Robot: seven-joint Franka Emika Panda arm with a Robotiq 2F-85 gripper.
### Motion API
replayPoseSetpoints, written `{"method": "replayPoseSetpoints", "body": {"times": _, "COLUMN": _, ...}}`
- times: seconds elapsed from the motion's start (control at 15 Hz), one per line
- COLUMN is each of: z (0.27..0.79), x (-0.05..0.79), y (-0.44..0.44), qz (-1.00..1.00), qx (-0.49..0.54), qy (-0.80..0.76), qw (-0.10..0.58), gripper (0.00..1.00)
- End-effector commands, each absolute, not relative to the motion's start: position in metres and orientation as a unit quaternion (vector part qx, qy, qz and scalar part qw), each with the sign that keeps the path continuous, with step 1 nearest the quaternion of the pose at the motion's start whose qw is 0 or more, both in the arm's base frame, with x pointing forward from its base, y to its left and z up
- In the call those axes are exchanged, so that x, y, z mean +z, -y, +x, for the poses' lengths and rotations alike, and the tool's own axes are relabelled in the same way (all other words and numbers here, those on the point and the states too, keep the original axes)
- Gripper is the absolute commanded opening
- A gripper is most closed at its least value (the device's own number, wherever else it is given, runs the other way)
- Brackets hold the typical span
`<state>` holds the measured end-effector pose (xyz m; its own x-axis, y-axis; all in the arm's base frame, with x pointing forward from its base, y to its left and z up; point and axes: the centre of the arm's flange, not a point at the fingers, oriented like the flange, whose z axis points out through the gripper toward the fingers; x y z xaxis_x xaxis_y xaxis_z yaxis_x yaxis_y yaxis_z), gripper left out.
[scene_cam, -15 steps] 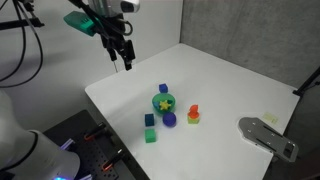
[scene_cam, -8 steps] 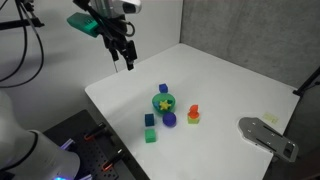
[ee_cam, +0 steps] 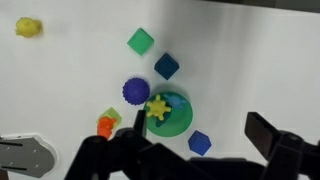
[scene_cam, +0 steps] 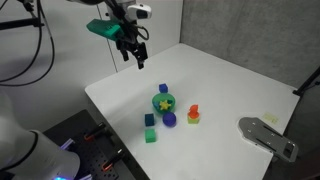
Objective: Remove the yellow toy from the green bowl and put it on the table
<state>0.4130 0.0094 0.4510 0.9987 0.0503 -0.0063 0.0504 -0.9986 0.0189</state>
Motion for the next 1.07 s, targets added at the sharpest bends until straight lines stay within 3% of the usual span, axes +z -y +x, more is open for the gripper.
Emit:
{"method": "replayPoseSetpoints", "body": {"times": 0.0, "z": 0.458, "x": 0.443, "y": -0.017, "qz": 1.000, "qx": -0.005, "qy": -0.016, "qw": 0.008, "gripper": 1.00}}
{"method": "replayPoseSetpoints", "body": {"times": 1.0, "z": 0.554, "x": 0.298, "y": 0.005, "qz": 0.999, "qx": -0.016, "qy": 0.046, "qw": 0.020, "gripper": 1.00}}
